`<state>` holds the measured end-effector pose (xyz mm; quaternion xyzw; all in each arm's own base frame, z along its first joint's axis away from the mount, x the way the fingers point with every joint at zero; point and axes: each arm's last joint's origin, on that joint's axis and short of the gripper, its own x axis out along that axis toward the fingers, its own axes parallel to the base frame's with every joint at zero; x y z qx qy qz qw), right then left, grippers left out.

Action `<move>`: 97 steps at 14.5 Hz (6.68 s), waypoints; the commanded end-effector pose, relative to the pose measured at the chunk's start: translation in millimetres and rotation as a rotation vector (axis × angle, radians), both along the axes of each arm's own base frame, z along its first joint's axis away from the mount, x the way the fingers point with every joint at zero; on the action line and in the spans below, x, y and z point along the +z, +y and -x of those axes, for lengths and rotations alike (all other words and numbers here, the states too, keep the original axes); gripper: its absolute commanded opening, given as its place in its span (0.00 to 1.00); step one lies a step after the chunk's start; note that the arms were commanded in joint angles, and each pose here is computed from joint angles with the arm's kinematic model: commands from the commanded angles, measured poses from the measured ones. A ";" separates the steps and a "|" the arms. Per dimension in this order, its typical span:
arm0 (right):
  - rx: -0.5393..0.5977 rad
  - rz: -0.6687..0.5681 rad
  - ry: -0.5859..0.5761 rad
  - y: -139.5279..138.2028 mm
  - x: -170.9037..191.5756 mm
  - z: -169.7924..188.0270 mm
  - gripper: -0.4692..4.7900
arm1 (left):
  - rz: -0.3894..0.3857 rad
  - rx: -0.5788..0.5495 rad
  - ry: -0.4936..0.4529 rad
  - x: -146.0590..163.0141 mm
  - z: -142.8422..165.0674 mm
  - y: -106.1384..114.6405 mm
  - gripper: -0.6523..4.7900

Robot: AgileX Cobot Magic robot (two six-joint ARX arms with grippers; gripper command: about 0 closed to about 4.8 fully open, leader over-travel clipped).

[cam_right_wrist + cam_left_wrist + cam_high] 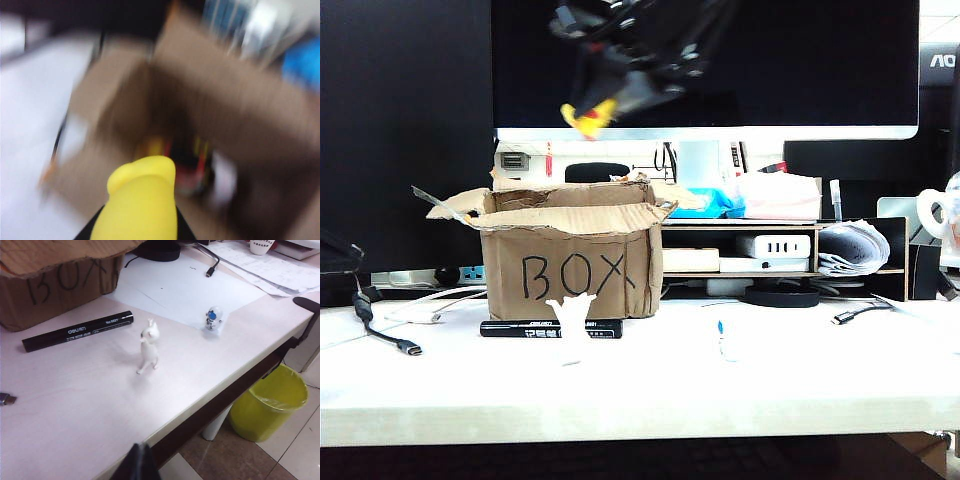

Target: Put the doll that is least similar in color compared to the others into the paper box.

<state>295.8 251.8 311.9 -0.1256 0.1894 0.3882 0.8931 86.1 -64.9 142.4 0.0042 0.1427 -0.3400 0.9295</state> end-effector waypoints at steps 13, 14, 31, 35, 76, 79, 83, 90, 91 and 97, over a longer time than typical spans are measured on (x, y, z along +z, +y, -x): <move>-0.123 -0.039 -0.057 19.7 -20.5 -59.6 0.57 | 0.007 -0.003 -0.011 1.5 -0.2 -0.3 0.11; -0.126 -0.038 -0.057 16.9 -13.9 -56.0 0.54 | 0.006 -0.003 -0.011 1.3 -0.2 -0.3 0.11; -0.125 -0.131 0.033 -145.6 45.7 172.7 0.08 | 0.012 0.029 -0.016 2.1 -2.3 3.2 0.11; -0.160 -0.217 0.000 -166.6 4.5 196.2 0.08 | 0.054 0.309 -0.107 10.6 -11.6 31.6 0.11; -0.667 -0.374 -0.258 -249.3 -149.8 199.6 0.08 | 0.075 0.580 -0.218 19.2 -10.8 60.4 0.11; -0.673 -0.367 -0.256 -244.9 -152.9 198.9 0.08 | 0.075 0.580 -0.218 19.2 -10.8 60.4 0.11; -0.747 -0.356 -0.280 -245.8 -152.2 198.6 0.08 | 0.075 0.580 -0.218 19.2 -10.8 60.4 0.11; -0.767 -0.355 -0.291 -246.5 -151.5 198.5 0.08 | 0.075 0.580 -0.218 19.2 -10.8 60.4 0.11; -0.766 -0.355 -0.291 -246.5 -151.5 198.5 0.08 | 0.075 0.580 -0.218 19.2 -10.8 60.4 0.11; -0.766 -0.355 -0.291 -246.5 -151.5 198.5 0.08 | 0.075 0.580 -0.218 19.2 -10.8 60.4 0.11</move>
